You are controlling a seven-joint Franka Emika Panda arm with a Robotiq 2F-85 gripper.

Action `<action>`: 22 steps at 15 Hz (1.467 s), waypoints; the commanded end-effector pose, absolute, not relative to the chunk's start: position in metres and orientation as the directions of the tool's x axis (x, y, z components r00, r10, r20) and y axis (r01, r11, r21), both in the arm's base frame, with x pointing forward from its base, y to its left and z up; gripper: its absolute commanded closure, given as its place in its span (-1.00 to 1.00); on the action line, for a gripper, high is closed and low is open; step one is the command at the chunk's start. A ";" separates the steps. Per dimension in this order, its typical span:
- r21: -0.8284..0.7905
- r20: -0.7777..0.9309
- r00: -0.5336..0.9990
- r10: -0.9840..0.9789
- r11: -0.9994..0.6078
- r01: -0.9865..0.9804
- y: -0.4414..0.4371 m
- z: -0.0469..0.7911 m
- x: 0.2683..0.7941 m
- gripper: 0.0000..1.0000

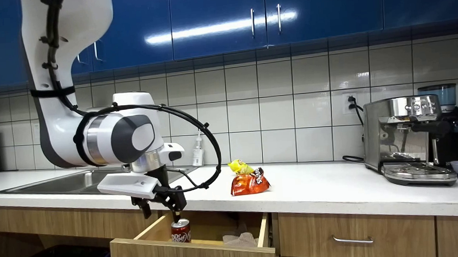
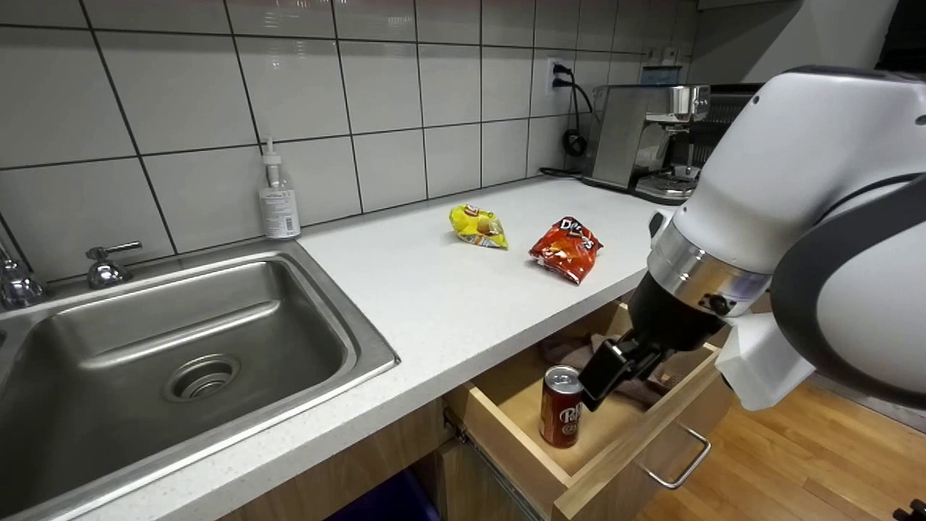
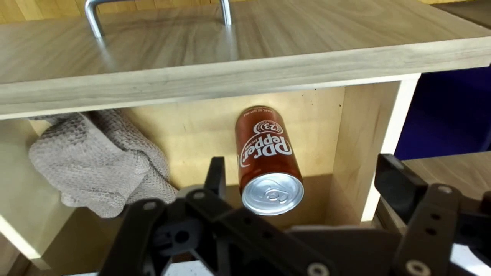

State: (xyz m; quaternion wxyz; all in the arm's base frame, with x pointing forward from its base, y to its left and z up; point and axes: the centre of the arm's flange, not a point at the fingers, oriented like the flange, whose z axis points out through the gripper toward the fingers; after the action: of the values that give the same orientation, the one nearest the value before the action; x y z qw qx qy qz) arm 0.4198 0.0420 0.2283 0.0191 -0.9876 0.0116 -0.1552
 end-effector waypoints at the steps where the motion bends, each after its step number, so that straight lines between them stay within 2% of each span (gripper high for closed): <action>1: -0.068 0.308 0.951 -0.028 -0.998 -0.007 0.031 0.247 0.402 -1.00; 12: -0.172 0.239 0.970 -0.048 -0.985 -0.007 0.011 0.268 0.403 -1.00; 22: -0.161 0.132 0.991 -0.005 -0.987 0.016 0.004 0.255 0.386 -1.00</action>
State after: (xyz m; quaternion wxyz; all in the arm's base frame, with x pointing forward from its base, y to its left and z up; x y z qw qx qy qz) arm 0.3956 0.0045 0.2512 0.0799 -0.9933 0.0120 -0.0829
